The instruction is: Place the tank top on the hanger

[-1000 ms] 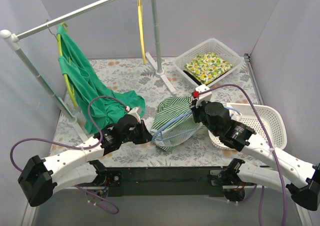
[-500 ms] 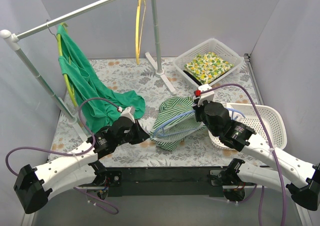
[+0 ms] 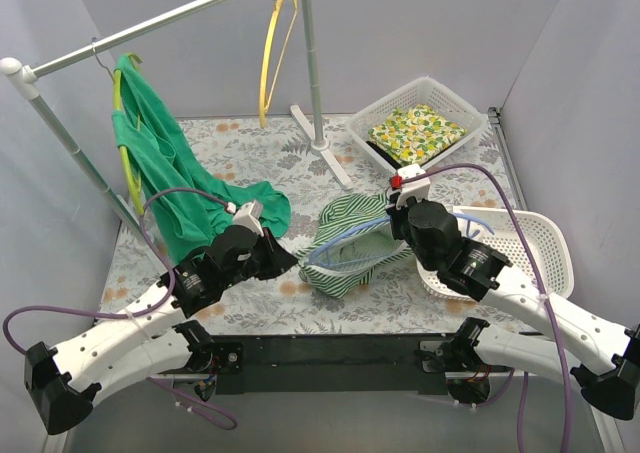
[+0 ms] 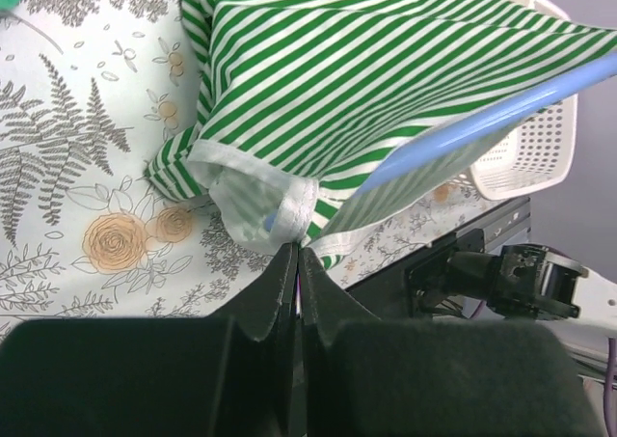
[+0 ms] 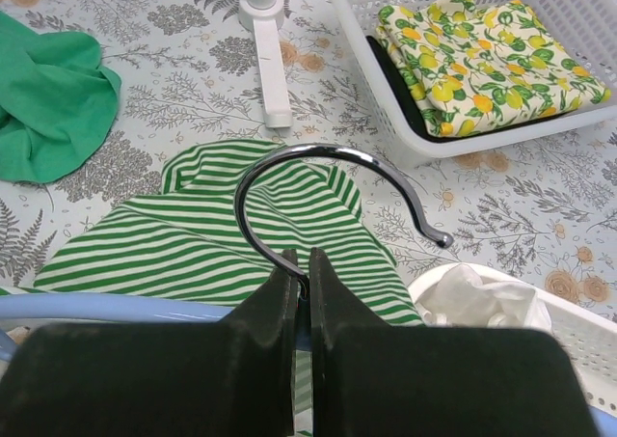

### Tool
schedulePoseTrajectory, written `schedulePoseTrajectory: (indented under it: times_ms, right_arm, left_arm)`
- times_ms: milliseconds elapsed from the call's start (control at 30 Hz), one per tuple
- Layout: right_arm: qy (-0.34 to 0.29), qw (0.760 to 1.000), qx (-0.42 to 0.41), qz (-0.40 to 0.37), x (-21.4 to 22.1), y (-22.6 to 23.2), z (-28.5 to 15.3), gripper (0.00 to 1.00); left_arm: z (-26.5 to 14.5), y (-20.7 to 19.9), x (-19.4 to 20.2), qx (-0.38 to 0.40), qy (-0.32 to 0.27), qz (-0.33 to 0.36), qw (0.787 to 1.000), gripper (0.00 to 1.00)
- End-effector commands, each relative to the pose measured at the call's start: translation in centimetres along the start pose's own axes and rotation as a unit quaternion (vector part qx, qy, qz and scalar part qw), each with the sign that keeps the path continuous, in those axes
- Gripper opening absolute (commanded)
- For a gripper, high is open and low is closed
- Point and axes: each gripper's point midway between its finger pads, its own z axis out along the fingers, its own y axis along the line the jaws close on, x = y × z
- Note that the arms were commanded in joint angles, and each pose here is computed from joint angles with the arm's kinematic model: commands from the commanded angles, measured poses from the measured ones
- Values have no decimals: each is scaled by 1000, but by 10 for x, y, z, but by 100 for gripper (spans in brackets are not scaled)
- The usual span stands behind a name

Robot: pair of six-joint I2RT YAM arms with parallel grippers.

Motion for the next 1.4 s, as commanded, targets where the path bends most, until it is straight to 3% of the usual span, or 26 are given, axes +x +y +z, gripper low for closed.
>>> schedulePoseTrajectory:
  times_ms: [0,400,533,733,1067,1133,1267,1367]
  right_arm:
    - [-46,998,37,12,-41,-15,-3,1]
    - [-76,993,-19,90,-76,9,-6,1]
    - [-83,989,3,121,-84,6,-3,1]
    - [-97,985,-6,144,-100,11,-4,1]
    - [-126,980,38,150,-130,-8,-11,1]
    - [-119,981,46,145,-125,-10,-9,1]
    - [-120,981,31,147,-125,-4,-9,1]
    - [-121,981,3,155,-129,7,-8,1]
  left_arm:
    - [-14,-16,-19,13,-17,19,1000,0]
    - [-33,-90,-69,100,-65,-2,993,0]
    - [-38,-112,-87,125,-86,-11,988,0]
    - [-42,-131,-107,137,-112,-9,984,0]
    - [-42,-142,-110,142,-102,25,984,4]
    - [-50,-140,-115,139,-115,27,983,12]
    - [-58,-143,-114,152,-116,48,980,49]
    - [-61,-148,-113,161,-110,63,979,53]
